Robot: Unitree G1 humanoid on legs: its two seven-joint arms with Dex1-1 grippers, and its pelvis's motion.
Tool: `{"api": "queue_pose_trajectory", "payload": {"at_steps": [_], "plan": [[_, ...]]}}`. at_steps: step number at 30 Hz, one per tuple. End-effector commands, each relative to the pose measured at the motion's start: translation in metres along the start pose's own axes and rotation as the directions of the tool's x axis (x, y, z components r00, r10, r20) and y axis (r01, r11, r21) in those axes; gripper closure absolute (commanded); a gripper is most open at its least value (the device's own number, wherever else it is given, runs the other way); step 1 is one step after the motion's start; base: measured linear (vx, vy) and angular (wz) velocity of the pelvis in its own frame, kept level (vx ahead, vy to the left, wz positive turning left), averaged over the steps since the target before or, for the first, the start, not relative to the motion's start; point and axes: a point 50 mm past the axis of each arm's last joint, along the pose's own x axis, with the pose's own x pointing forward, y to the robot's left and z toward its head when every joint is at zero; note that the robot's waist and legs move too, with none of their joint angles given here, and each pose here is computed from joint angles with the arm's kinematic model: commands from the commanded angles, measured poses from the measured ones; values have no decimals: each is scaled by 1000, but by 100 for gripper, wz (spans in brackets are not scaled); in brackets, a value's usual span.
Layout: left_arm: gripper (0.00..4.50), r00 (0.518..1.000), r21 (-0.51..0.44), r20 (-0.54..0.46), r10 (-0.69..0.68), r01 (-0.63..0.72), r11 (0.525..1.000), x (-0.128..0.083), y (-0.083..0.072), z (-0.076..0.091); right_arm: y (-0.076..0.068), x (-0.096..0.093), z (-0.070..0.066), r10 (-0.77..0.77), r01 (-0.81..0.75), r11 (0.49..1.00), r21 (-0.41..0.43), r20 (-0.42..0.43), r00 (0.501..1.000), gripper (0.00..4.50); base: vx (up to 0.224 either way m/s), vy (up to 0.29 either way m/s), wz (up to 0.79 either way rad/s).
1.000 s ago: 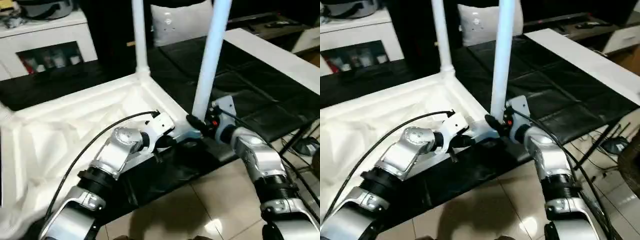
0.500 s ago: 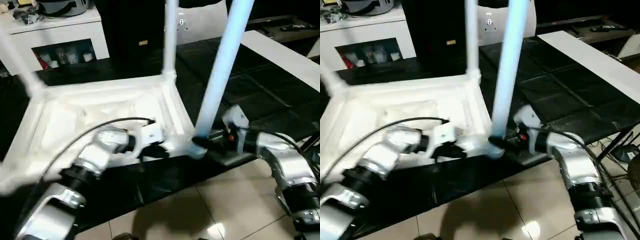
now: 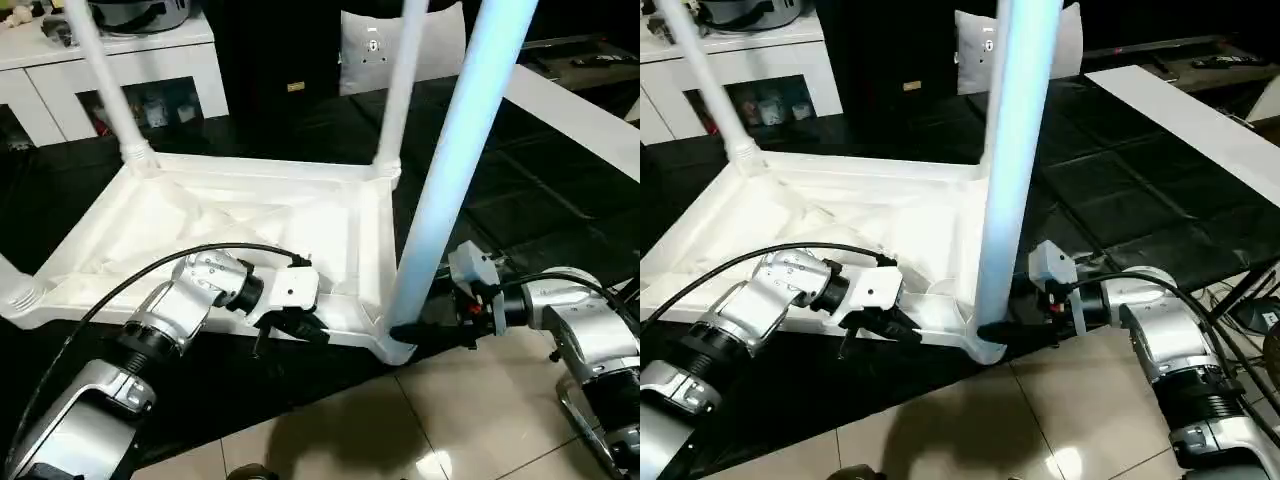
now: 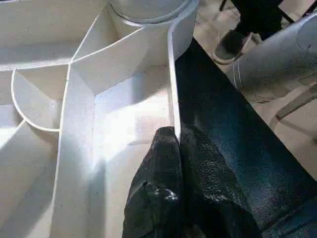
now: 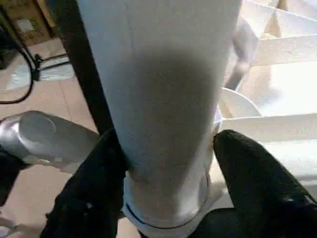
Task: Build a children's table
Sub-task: Rotate leg to tighten
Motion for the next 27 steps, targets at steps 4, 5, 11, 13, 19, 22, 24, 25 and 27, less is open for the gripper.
{"api": "queue_pose_trajectory", "payload": {"at_steps": [4, 5, 11, 13, 19, 22, 24, 25, 27], "plan": [[450, 995, 40, -40, -90, 91, 995, 9, -3, 2, 4, 3, 2, 48, -48, 999, 6, 16, 999, 207, 0, 0, 0], [450, 995, 35, -35, -92, 93, 995, 9, -4, 1, 5, 4, 1, 63, -63, 998, 14, 17, 998, 220, 0, 0, 0], [450, 996, -54, 65, -68, 72, 996, 11, -5, 4, 7, 6, 1, 38, -43, 998, 56, 76, 996, 254, 0, 0, 0], [450, 995, -76, 77, -56, 62, 995, 11, -5, 5, 5, 7, 2, 8, -14, 998, 61, 91, 996, 256, 0, 0, 0], [450, 970, -276, 101, 222, -187, 943, 23, 10, 12, -31, 32, 3, -450, 429, 869, 246, 32, 893, 259, 0, 0, 0], [450, 960, -311, 97, 261, -220, 925, 27, 12, 16, -37, 38, 4, -517, 495, 824, 275, 10, 856, 259, 0, 0, 0], [450, 938, -348, 92, 333, -283, 894, 32, 17, 21, -44, 45, 5, -601, 575, 752, 323, -24, 799, 259, 0, 0, 0], [450, 921, -369, 88, 378, -323, 872, 34, 20, 25, -47, 48, 6, -634, 609, 719, 335, -42, 772, 259, 0, 0, 0], [450, 867, -424, 77, 492, -418, 803, 41, 29, 34, -53, 56, 9, -716, 686, 645, 336, -48, 696, 259, 0, 0, 0]]}}
